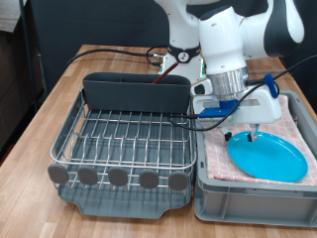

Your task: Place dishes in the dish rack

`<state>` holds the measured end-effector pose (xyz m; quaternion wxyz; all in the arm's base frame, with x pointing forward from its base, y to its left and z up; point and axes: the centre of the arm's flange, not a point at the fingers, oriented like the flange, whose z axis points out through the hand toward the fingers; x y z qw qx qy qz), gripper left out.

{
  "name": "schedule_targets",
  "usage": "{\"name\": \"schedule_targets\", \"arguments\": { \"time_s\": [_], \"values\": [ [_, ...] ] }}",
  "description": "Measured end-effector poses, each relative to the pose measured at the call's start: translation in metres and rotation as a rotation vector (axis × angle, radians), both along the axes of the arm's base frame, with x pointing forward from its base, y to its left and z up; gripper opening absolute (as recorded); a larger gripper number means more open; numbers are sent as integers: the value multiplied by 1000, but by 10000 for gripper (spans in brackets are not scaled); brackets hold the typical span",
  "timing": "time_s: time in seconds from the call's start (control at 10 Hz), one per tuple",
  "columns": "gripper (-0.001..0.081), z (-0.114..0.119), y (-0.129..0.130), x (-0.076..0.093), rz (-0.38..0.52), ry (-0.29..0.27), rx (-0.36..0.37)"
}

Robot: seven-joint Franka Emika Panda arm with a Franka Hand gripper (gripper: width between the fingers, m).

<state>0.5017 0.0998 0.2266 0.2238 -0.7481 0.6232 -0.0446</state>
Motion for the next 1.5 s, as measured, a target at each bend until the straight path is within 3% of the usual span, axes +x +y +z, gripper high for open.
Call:
{"name": "schedule_targets", "arguments": {
  "time_s": [0.1, 0.2, 0.3, 0.4, 0.8, 1.1, 1.5],
  "values": [
    [410, 0, 0, 0, 1, -1, -1],
    [252, 0, 0, 0, 3, -2, -1],
    [252, 0, 1, 0, 6, -2, -1],
    [76, 0, 1, 0, 7, -3, -2],
    [27, 4, -1, 5, 62, -10, -37],
    [27, 37, -10, 19, 93, 34, -123],
    [17, 93, -34, 13, 64, 200, -247]
  ]
}}
